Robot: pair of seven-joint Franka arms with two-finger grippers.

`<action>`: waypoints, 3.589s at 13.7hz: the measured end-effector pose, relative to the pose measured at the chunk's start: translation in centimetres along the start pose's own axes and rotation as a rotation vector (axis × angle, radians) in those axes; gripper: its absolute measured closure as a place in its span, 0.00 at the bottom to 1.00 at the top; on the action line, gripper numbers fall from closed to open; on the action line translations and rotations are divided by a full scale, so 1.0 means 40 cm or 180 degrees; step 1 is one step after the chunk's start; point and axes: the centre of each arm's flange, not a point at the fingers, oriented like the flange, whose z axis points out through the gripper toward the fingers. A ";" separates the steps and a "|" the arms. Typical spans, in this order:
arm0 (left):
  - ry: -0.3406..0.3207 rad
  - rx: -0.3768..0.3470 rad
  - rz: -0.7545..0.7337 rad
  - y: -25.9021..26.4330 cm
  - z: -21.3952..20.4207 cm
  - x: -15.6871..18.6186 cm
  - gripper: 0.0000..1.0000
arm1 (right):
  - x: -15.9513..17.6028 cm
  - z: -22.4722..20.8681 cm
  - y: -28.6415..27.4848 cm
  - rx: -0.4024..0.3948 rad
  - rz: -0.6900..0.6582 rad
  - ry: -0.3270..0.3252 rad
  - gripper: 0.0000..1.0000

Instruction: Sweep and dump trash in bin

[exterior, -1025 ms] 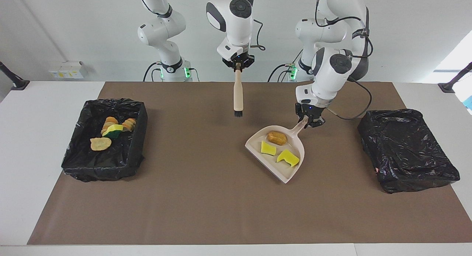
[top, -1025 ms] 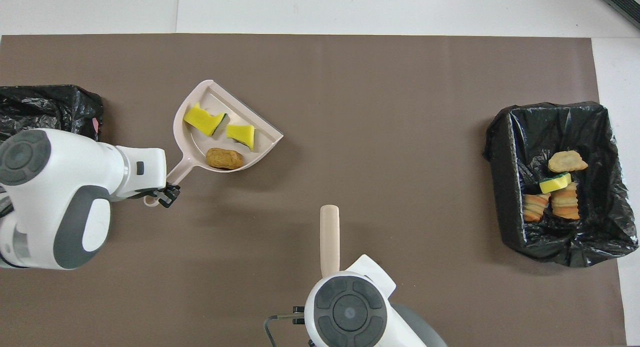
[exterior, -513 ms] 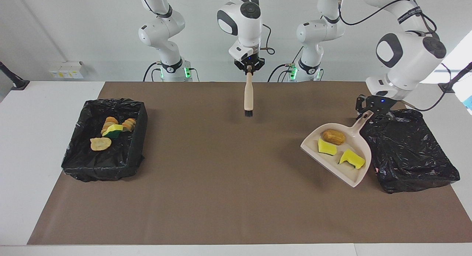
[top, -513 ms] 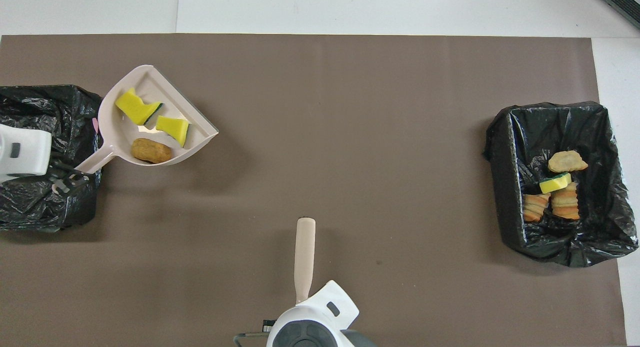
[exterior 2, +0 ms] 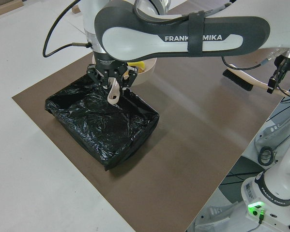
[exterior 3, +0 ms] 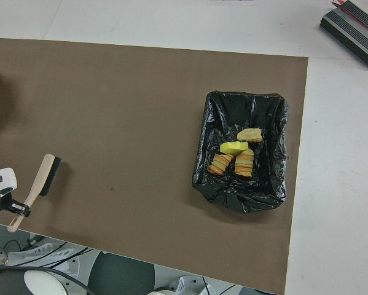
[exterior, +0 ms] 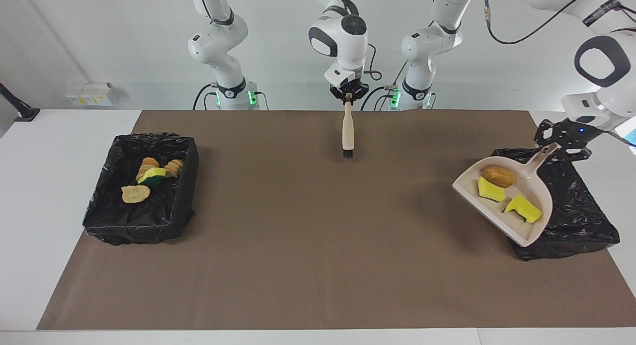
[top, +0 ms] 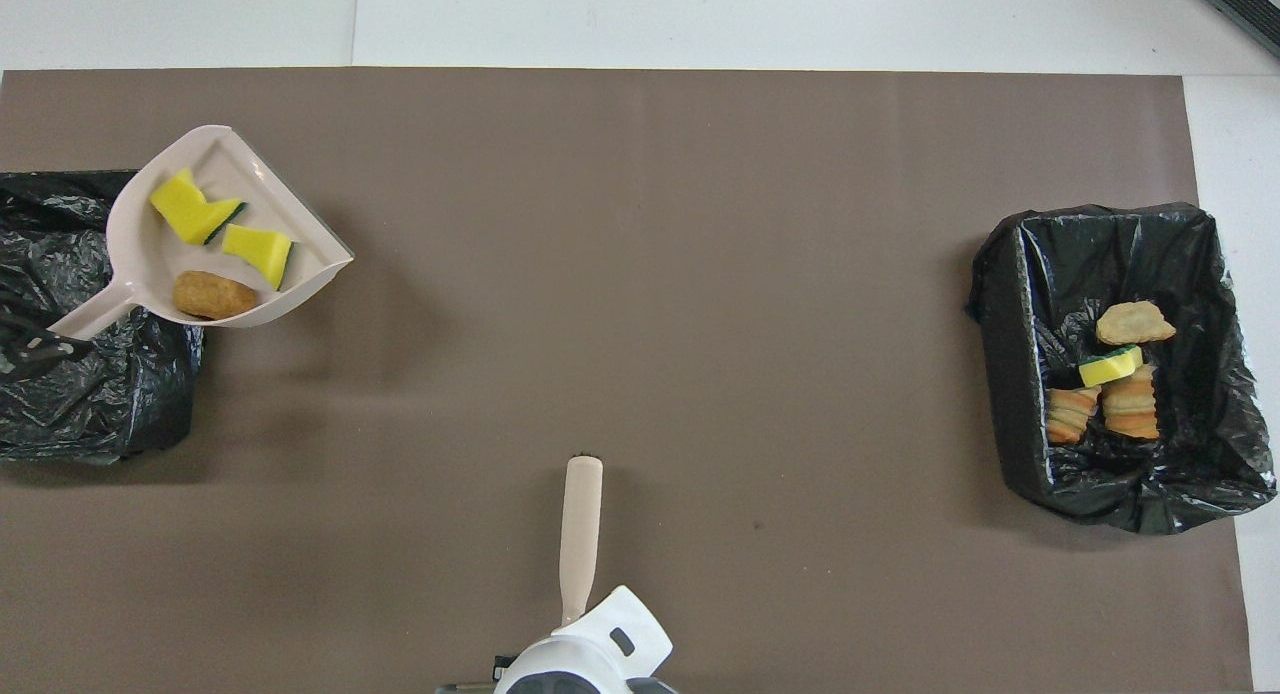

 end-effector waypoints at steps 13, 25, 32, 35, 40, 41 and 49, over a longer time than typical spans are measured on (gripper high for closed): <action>-0.1885 0.0492 0.0845 -0.061 -0.129 -0.070 0.68 | 0.217 -0.319 0.130 -0.0312 -0.0500 -0.0074 0.00; -0.2235 0.0856 0.1135 -0.050 -0.200 0.061 0.68 | 0.528 -0.661 0.670 -0.0128 -0.0962 0.0141 0.00; -0.2063 0.1187 0.1105 0.087 -0.398 0.105 0.68 | 0.614 -0.724 0.928 -0.0288 -0.1243 0.0270 0.00; -0.1372 0.1160 0.1084 0.151 -0.419 0.164 0.68 | 0.624 -0.726 0.975 -0.0289 -0.1267 0.0264 0.00; -0.0647 0.0930 0.0263 0.264 -0.333 0.363 0.68 | 0.648 -0.724 1.055 -0.0321 -0.1083 0.0290 0.00; -0.0571 0.0883 0.0043 0.304 -0.302 0.427 0.68 | 0.653 -0.727 1.071 -0.0321 -0.1046 0.0317 0.00; 0.0056 0.0366 -0.1620 0.604 -0.079 0.841 0.68 | 0.676 -0.733 1.161 -0.0321 -0.0840 0.0414 0.00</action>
